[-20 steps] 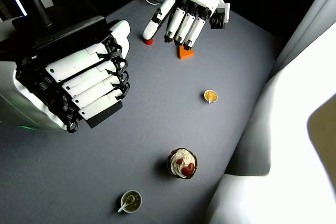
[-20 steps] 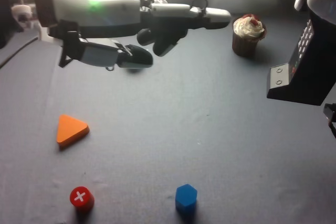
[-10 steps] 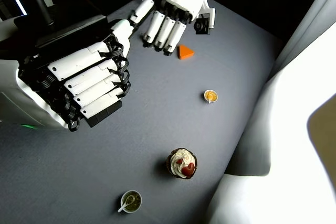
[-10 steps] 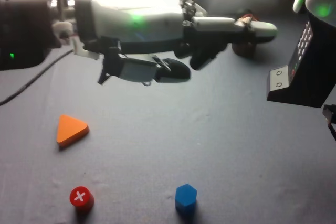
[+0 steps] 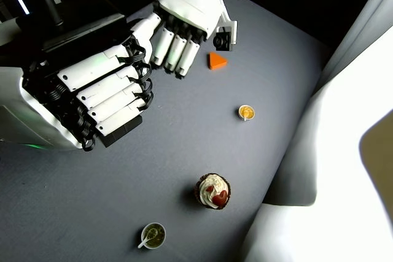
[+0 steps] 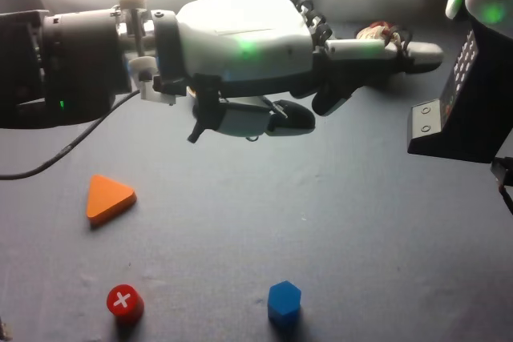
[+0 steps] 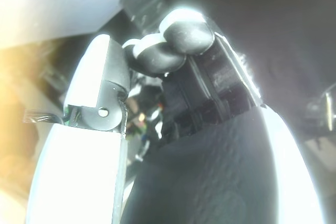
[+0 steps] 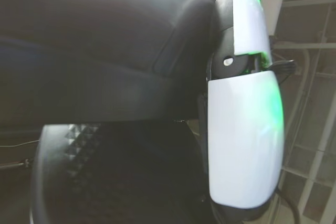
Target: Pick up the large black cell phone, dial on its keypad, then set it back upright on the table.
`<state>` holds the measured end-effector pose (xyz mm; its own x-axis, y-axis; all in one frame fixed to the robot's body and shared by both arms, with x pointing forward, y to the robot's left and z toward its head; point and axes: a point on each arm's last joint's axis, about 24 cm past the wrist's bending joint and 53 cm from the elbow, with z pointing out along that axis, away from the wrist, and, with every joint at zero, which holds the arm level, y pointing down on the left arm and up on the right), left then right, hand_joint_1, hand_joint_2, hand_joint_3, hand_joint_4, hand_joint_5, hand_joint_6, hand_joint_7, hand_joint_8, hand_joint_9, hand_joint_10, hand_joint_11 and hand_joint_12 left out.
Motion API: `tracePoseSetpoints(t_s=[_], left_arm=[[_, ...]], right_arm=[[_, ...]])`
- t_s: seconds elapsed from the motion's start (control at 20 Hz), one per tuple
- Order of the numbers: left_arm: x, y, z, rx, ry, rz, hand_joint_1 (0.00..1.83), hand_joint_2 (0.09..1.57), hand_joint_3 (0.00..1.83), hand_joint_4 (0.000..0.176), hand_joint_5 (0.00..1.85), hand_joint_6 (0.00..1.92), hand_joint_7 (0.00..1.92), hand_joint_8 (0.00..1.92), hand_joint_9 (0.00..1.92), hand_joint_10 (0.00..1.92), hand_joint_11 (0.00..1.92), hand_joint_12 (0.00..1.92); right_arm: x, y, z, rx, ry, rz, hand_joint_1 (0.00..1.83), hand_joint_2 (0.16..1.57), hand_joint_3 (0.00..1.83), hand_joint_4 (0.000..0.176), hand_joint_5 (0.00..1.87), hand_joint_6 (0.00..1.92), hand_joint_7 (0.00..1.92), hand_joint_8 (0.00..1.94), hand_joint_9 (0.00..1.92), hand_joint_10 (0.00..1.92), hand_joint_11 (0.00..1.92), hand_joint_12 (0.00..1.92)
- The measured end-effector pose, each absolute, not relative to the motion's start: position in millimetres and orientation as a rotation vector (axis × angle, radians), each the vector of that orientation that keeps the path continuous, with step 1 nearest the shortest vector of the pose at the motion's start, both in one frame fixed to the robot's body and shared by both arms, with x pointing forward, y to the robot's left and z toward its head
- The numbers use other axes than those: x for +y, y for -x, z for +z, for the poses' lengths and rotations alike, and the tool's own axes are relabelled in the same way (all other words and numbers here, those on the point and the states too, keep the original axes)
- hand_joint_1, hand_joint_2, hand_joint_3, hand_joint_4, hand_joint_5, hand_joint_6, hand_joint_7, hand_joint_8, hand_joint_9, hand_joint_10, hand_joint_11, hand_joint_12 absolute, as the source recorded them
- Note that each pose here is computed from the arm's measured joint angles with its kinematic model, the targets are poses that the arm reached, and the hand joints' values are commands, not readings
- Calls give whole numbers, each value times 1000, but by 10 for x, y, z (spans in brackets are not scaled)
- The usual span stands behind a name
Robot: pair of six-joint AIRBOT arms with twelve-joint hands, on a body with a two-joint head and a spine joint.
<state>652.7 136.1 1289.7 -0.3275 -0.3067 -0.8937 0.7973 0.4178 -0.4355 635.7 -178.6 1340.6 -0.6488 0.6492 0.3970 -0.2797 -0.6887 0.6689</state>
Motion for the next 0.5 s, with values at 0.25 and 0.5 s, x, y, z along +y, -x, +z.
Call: tracePoseSetpoints(t_s=[0.25, 0.5], left_arm=[[1221, -6531, 12864, 1516, -462, -1206, 1305, 1267, 0, 77, 8, 4, 681, 1542, 777, 1921, 693, 1921], [1014, -6383, 12850, 1517, -486, -1248, 1307, 1259, 0, 78, 24, 3, 695, 1520, 770, 1921, 682, 1921]], right_arm=[[-1781, -6354, 13405, 776, -866, 2322, 1497, 1062, 0, 0, 1135, 479, 1052, 809, 1012, 977, 874, 1533], [-1805, -6369, 13400, 768, -876, 2315, 1493, 1083, 1, 0, 1098, 550, 1021, 868, 958, 1069, 806, 1601]])
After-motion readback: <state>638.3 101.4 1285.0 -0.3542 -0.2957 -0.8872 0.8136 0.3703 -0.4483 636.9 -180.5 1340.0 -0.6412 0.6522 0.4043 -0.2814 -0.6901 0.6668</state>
